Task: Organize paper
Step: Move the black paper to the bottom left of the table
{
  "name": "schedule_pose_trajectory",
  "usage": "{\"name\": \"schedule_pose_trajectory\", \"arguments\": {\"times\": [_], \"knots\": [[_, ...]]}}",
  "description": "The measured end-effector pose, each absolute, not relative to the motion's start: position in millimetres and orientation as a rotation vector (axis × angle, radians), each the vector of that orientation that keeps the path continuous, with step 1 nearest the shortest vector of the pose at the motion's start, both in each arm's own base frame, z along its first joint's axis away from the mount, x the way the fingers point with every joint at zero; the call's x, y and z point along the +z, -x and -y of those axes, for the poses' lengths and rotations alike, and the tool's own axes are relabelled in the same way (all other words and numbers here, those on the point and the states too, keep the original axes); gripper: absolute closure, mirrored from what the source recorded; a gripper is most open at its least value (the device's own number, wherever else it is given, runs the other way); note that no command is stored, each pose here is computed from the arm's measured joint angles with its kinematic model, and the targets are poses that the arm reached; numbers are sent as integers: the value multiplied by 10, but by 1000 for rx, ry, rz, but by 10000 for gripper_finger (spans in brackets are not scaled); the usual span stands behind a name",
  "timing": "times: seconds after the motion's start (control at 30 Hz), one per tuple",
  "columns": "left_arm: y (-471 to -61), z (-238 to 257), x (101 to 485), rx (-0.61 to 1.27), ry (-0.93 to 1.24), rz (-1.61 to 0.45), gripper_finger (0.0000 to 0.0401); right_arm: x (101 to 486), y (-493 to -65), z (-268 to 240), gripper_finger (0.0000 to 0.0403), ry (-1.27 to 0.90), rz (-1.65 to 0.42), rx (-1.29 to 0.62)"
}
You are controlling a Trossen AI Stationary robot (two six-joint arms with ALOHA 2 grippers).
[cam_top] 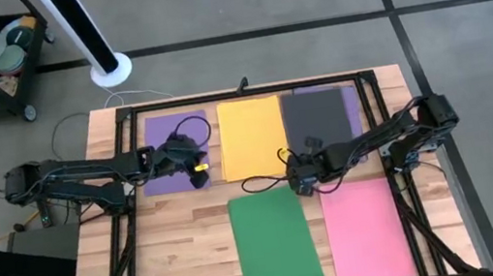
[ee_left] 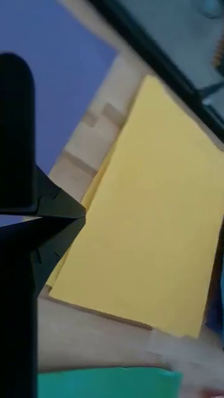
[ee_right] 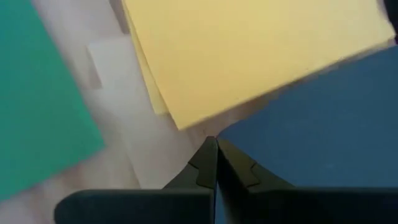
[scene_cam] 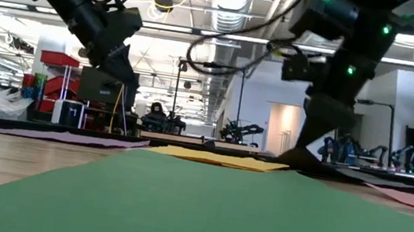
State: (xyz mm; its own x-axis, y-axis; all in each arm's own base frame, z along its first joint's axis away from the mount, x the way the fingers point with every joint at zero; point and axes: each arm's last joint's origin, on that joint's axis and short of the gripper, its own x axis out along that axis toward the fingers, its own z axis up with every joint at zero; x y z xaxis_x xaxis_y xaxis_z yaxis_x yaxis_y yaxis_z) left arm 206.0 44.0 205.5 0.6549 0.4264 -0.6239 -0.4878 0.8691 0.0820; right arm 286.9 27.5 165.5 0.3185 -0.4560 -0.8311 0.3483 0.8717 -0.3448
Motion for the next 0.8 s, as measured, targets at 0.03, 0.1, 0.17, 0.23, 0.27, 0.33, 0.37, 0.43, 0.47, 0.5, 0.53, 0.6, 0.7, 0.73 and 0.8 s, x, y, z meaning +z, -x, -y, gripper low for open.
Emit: {"name": "schedule_pose_trajectory", "arguments": {"times": [0.03,0.1,0.17,0.23,0.27,0.33,0.37,0.43,0.47,0.5,0.53,0.6,0.7,0.73,0.8], "knots": [[-2064,-441,2059,505,59,-686,401,1694,-2892,-283,403,107,-1124,-527],[-2080,-438,2074,462,-3,-683,401,1774,-2932,-311,403,110,-1116,-518],[-2105,-435,2100,417,-51,-660,401,1863,-2969,-343,403,112,-1112,-508],[-2128,-431,2127,372,-105,-636,401,1959,-3005,-386,403,110,-1108,-490],[-2138,-429,2139,349,-135,-625,401,2004,-3020,-410,403,105,-1108,-476],[-2160,-427,2156,307,-212,-611,401,2090,-3044,-457,403,105,-1104,-460],[-2184,-427,2153,283,-251,-604,401,2135,-3056,-481,403,100,-1101,-451],[-2233,-427,2124,233,-317,-604,401,2225,-3082,-529,403,86,-1090,-435],[-2270,-428,2102,209,-344,-597,401,2265,-3089,-554,403,83,-1086,-430],[-2318,-431,2085,190,-367,-579,401,2299,-3094,-581,403,82,-1081,-424],[-2362,-434,2065,174,-387,-565,401,2334,-3100,-607,403,81,-1075,-418],[-2454,-430,2011,124,-413,-532,397,2396,-3105,-664,403,81,-1066,-405],[-2600,-399,1952,68,-431,-471,375,2470,-3124,-730,403,76,-1042,-383],[-2659,-386,1949,53,-432,-457,365,2491,-3128,-749,403,74,-1036,-376],[-2783,-353,1933,28,-435,-453,343,2521,-3134,-779,403,71,-1026,-366]]}}
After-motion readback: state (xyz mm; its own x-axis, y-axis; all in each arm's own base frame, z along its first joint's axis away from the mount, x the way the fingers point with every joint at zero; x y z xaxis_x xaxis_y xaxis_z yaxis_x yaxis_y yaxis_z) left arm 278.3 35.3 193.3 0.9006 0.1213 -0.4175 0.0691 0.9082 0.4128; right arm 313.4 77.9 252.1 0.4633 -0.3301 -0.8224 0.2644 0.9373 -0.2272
